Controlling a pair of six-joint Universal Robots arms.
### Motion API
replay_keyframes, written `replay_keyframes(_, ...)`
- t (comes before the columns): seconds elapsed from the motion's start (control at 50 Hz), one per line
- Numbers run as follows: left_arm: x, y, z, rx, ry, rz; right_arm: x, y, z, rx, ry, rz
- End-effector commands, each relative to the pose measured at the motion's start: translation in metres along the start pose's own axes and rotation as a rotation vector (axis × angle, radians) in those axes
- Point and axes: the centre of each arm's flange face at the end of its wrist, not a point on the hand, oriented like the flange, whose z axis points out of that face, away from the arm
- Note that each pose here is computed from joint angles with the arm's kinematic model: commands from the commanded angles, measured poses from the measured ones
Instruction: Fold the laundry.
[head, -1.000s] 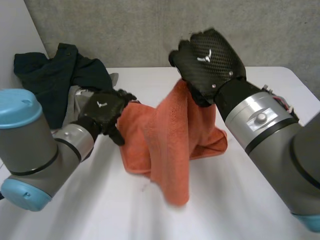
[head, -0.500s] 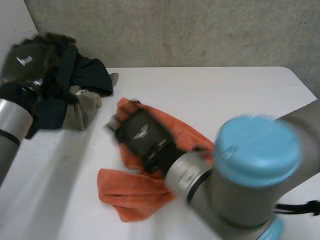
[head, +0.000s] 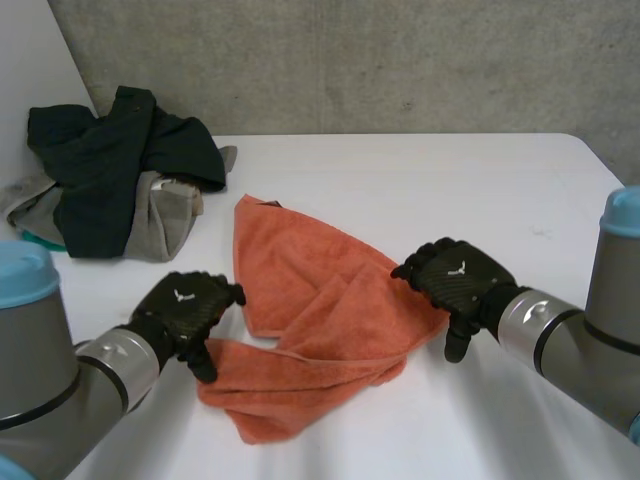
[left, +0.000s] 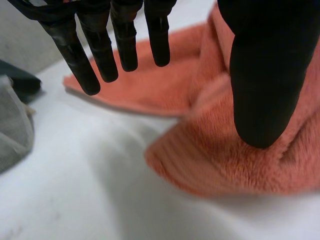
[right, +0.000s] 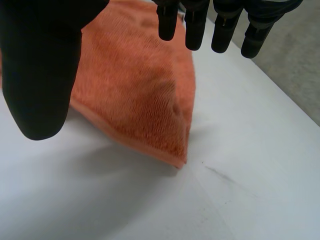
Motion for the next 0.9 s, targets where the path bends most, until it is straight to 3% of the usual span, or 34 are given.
replay_keyframes(0.02, 0.0, 0.021, 0.022, -0.085, 0.02, 0.014, -0.003, 0.025, 0.021, 0.022, -0.011, -0.084)
replay_keyframes(0.28, -0.007, -0.005, 0.027, 0.009, -0.018, 0.029, 0.01, 0.04, 0.07, 0.131, 0.122, -0.123)
replay_keyframes(0.42, -0.02, -0.063, -0.007, 0.224, -0.093, 0.054, 0.033, 0.027, 0.071, 0.154, 0.247, -0.017)
replay_keyframes(0.56, -0.04, -0.138, -0.065, 0.529, -0.198, 0.051, 0.074, -0.048, 0.018, 0.312, 0.368, 0.03)
replay_keyframes(0.68, -0.057, -0.187, -0.109, 0.745, -0.261, 0.012, 0.123, -0.119, -0.061, 0.392, 0.498, 0.002)
replay_keyframes(0.76, -0.065, -0.2, -0.116, 0.785, -0.281, 0.007, 0.131, -0.163, -0.105, 0.434, 0.521, -0.015)
replay_keyframes(0.84, -0.067, -0.196, -0.104, 0.757, -0.276, 0.0, 0.134, -0.177, -0.12, 0.422, 0.51, -0.015)
replay_keyframes(0.9, -0.068, -0.183, -0.077, 0.678, -0.256, -0.012, 0.135, -0.17, -0.108, 0.381, 0.473, 0.001)
